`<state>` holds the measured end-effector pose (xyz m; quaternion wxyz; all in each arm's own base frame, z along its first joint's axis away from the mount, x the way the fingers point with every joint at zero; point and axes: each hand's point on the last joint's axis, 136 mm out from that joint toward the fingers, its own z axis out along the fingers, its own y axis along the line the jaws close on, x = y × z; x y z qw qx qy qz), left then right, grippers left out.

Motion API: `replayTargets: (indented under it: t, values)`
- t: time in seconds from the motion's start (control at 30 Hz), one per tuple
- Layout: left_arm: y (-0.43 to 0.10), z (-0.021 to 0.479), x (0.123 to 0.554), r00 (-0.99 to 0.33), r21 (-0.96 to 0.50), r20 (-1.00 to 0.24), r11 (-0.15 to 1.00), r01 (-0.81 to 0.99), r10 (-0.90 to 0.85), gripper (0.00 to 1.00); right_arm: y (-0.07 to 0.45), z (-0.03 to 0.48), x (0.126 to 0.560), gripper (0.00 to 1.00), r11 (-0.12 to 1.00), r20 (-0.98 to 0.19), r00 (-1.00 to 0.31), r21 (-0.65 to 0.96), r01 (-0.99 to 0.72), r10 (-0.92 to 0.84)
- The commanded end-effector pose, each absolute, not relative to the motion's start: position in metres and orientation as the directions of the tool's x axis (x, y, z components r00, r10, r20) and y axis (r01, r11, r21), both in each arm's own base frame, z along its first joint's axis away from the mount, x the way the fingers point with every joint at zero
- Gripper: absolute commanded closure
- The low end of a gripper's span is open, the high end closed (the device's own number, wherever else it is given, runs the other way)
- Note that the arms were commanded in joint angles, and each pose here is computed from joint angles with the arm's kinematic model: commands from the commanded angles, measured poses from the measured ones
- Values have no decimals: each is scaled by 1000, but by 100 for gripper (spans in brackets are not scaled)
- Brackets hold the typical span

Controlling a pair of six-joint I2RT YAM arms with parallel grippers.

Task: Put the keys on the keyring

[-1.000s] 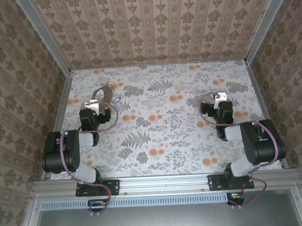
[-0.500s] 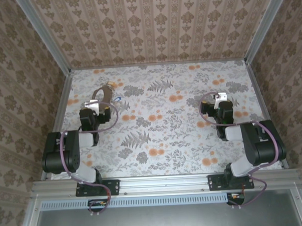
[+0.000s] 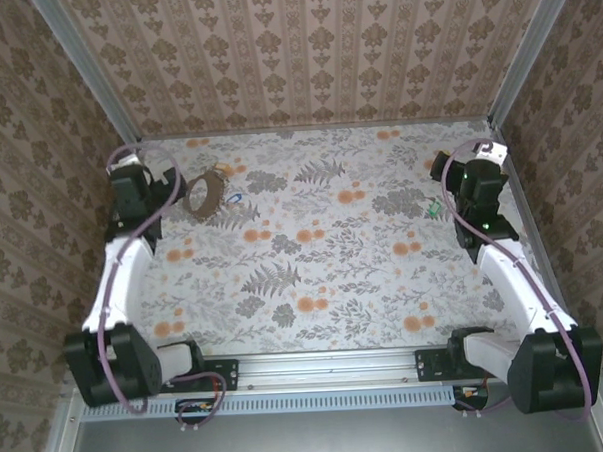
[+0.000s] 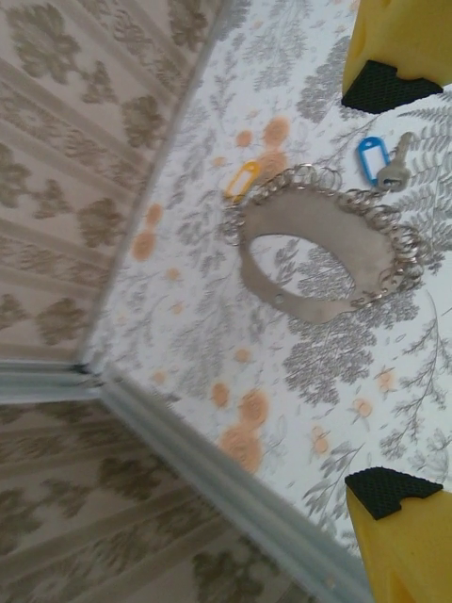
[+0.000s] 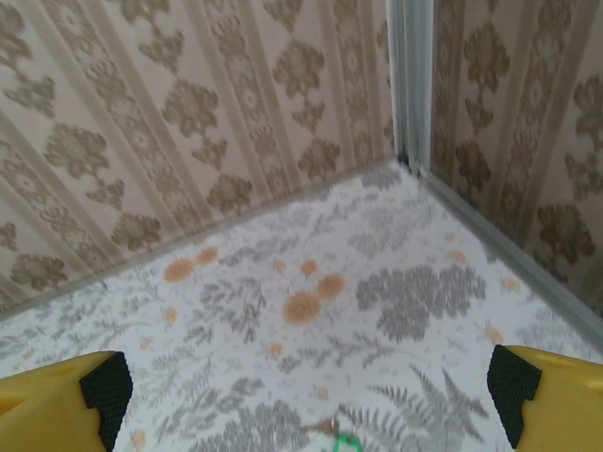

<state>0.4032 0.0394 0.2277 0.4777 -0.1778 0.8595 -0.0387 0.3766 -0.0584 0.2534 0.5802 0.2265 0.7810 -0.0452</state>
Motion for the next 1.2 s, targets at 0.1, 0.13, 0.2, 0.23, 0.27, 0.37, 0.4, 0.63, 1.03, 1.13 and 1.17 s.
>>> replayTargets:
  t: [0.1, 0.13, 0.2, 0.23, 0.27, 0.37, 0.4, 0.63, 1.03, 1.13, 1.17]
  values:
    - [-21, 171, 449, -783, -437, -534, 897, -67, -319, 0, -32, 184, 367, 0, 902, -773, -501, 211, 377, 390]
    - [-26, 168, 460, -796, -442, -527, 896, -43, -298, 0, -31, 183, 366, 0, 904, -768, -509, 211, 372, 389]
    - [-35, 146, 483, -826, -431, -506, 902, -7, -248, 0, -29, 181, 363, 0, 908, -765, -517, 208, 363, 383]
    - [-37, 136, 491, -838, -430, -492, 903, -2, -236, 0, -28, 181, 361, 0, 909, -766, -519, 206, 362, 380]
    - [-39, 126, 499, -851, -430, -474, 903, -1, -227, 0, -28, 181, 360, 0, 910, -768, -517, 207, 359, 378]
    - [-42, 104, 517, -871, -435, -447, 900, 13, -204, 0, -25, 183, 354, 1, 916, -765, -526, 210, 343, 372]
    - [-44, 99, 522, -875, -435, -446, 900, 26, -190, 0, -22, 184, 352, 0, 921, -763, -533, 211, 328, 365]
    - [-67, 72, 528, -893, -464, -414, 885, 41, -176, 0, -24, 190, 336, 0, 930, -778, -531, 186, 316, 335]
    - [-101, 21, 494, -947, -436, -293, 900, 10, -132, 0, -20, 214, 334, 0, 915, -789, -480, 256, 311, 384]
    - [-114, 12, 478, -957, -431, -263, 902, 5, -120, 0, -19, 219, 335, 0, 910, -785, -475, 270, 316, 398]
    - [-119, 10, 473, -960, -433, -253, 902, 4, -117, 0, -19, 221, 335, 0, 908, -784, -472, 276, 316, 403]
